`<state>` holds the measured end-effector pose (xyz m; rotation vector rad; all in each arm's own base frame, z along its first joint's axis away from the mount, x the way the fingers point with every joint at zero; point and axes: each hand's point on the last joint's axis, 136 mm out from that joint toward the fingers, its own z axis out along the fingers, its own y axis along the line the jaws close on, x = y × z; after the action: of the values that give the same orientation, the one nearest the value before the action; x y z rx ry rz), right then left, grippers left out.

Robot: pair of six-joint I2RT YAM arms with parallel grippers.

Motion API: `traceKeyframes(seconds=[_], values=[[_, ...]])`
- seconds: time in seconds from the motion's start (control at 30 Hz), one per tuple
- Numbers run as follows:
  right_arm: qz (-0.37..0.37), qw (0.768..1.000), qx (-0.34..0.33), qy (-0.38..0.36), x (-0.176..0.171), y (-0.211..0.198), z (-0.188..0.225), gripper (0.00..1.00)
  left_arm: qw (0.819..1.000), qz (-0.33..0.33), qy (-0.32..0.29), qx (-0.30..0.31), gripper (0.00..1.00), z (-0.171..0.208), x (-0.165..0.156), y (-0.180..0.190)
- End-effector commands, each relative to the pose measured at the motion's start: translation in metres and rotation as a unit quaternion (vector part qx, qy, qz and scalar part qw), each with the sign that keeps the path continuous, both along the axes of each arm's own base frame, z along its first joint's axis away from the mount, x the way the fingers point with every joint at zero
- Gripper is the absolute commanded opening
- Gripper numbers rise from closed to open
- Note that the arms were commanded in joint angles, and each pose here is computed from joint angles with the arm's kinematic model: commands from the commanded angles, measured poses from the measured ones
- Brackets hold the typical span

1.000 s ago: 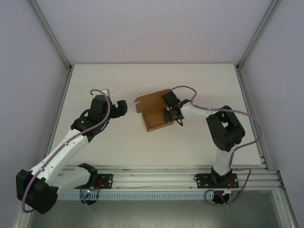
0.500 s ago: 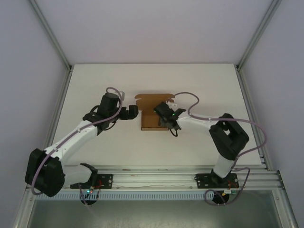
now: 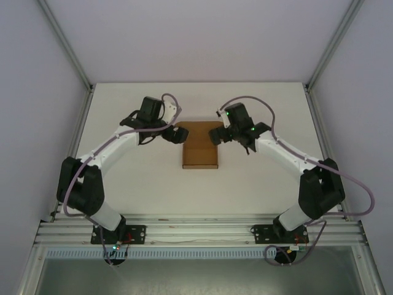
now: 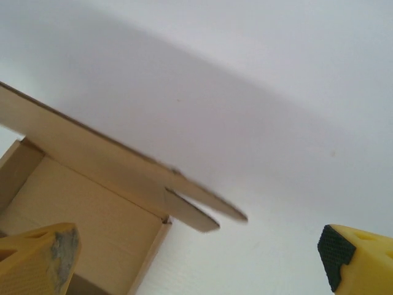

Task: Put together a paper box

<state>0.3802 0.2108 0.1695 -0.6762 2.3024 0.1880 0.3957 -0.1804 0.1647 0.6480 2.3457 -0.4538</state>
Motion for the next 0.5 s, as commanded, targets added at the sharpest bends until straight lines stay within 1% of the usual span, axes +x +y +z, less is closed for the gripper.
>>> traceKeyframes(seconds=[0.0,0.03,0.13,0.17,0.2,0.27,0.3,0.33,0.37,0.4,0.43,0.47], values=[[0.149,0.988,-0.037,0.030,-0.012,0.017,-0.005,0.99,0.993,-0.107,0.026,0.036,1.00,-0.013,-0.013,-0.006],[0.152,0.987,-0.045,0.040,-0.008,0.014,-0.006,0.96,0.992,-0.116,0.032,0.045,1.00,-0.016,-0.012,-0.005],[0.160,0.983,-0.057,0.067,-0.003,0.010,-0.009,0.82,0.987,-0.141,0.055,0.056,0.92,-0.022,-0.008,-0.008],[0.168,0.981,-0.058,0.076,-0.002,0.010,-0.010,0.79,0.986,-0.149,0.058,0.055,0.87,-0.022,-0.007,-0.010],[0.173,0.980,-0.061,0.083,-0.002,0.011,-0.013,0.74,0.985,-0.153,0.058,0.055,0.80,-0.022,-0.005,-0.011],[0.165,0.979,-0.063,0.097,0.002,0.012,-0.016,0.59,0.985,-0.154,0.061,0.053,0.66,-0.022,0.000,-0.013],[0.165,0.978,-0.064,0.106,0.002,0.012,-0.017,0.53,0.984,-0.157,0.063,0.051,0.62,-0.022,0.001,-0.015],[0.167,0.977,-0.063,0.115,0.000,0.013,-0.018,0.50,0.984,-0.160,0.062,0.048,0.56,-0.021,0.001,-0.016],[0.169,0.976,-0.065,0.120,-0.001,0.013,-0.020,0.48,0.984,-0.162,0.061,0.046,0.51,-0.022,0.001,-0.017],[0.167,0.976,-0.068,0.120,0.000,0.012,-0.021,0.47,0.983,-0.166,0.062,0.042,0.48,-0.022,0.001,-0.019],[0.162,0.977,-0.073,0.120,0.002,0.010,-0.023,0.46,0.984,-0.166,0.060,0.041,0.42,-0.022,0.002,-0.019],[0.156,0.977,-0.076,0.121,0.003,0.008,-0.024,0.44,0.984,-0.163,0.060,0.041,0.34,-0.022,0.003,-0.019]])
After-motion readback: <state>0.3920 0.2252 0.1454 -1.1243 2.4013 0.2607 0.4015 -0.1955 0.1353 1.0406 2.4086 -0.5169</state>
